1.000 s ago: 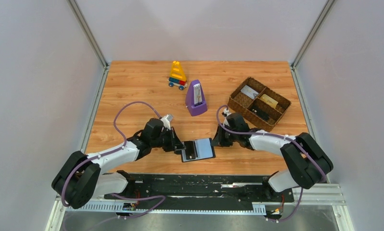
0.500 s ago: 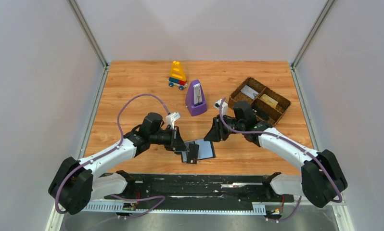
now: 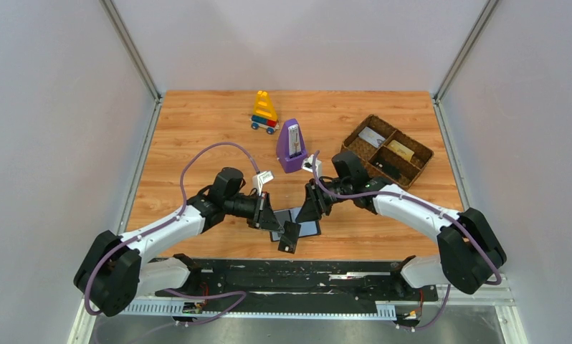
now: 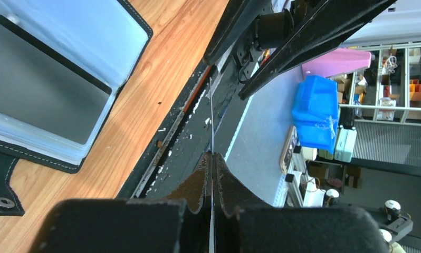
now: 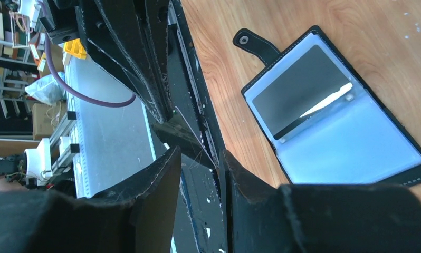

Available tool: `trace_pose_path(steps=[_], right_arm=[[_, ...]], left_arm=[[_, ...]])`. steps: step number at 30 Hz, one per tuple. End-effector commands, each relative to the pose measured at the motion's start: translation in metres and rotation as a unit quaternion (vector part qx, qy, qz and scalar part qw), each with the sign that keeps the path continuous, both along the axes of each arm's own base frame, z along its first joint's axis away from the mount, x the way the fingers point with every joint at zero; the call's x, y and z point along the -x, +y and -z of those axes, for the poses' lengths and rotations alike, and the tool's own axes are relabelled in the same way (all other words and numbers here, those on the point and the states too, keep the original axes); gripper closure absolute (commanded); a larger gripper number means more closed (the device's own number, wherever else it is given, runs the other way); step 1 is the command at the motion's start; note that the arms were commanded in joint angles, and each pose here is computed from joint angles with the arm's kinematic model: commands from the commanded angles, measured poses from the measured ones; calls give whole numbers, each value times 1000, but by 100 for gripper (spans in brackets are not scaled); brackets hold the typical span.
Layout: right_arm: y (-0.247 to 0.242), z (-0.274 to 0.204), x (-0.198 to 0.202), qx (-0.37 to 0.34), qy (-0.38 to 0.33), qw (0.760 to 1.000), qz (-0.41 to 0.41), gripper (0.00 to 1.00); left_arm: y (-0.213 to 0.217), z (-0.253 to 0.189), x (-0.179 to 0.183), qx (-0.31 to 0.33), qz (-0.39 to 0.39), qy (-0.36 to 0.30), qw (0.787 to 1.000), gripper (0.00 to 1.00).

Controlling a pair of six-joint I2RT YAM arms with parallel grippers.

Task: Take the credit cards out of the card holder
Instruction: Remove the credit card from the card holder, then place the credit card in the storage box.

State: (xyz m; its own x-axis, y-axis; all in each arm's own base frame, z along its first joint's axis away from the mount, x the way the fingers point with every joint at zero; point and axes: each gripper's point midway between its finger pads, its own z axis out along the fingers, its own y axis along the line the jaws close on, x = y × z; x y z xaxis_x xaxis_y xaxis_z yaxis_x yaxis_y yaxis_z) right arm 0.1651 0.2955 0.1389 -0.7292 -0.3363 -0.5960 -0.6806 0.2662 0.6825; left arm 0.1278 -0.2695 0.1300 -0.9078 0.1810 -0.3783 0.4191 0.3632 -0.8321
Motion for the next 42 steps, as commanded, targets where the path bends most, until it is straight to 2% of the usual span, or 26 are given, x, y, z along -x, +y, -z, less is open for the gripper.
trace_pose_path(steps=[1, 14, 18, 23, 26, 28, 29, 30, 31, 34, 35, 36, 37, 42], right_arm=[[15, -19, 0, -28, -31, 998, -41, 66], [23, -11, 12, -33, -16, 995, -89, 66], [23, -13, 18, -41, -9, 994, -103, 74], [21, -16, 28, -57, 4, 990, -127, 99], [21, -19, 29, -57, 10, 991, -122, 100], [22, -20, 25, -53, 12, 993, -107, 100], [22, -21, 24, -50, 11, 994, -99, 100], [22, -22, 21, -47, 11, 995, -90, 100], [21, -22, 19, -43, 11, 996, -80, 100], [17, -23, 11, -36, 13, 998, -51, 100], [15, -24, 6, -33, 13, 999, -38, 100], [12, -25, 1, -31, 14, 999, -23, 100], [9, -26, -5, -28, 13, 1000, -6, 100], [-14, -39, -51, -16, -9, 994, 104, 100]], left_arm=[[-7, -16, -1, 32, 19, -13, 999, 100], [-9, -19, 0, 43, 26, -13, 999, 100], [-9, -20, -1, 45, 27, -14, 999, 100], [-9, -17, -2, 39, 22, -14, 999, 100], [-6, -14, -6, 21, 10, -15, 1000, 97], [-4, -12, -9, 5, -1, -18, 1000, 84], [-3, -13, -12, -4, -10, -24, 1000, 70], [-2, -14, -14, -10, -15, -29, 999, 62], [0, -17, -18, -20, -24, -38, 999, 49], [7, -23, -26, -51, -45, -56, 996, 28], [8, -30, -34, -58, -56, -80, 993, 10], [12, -29, -34, -73, -60, -78, 992, 5], [14, -36, -42, -81, -70, -102, 989, 1], [30, -57, -56, -129, -91, -153, 975, 0]])
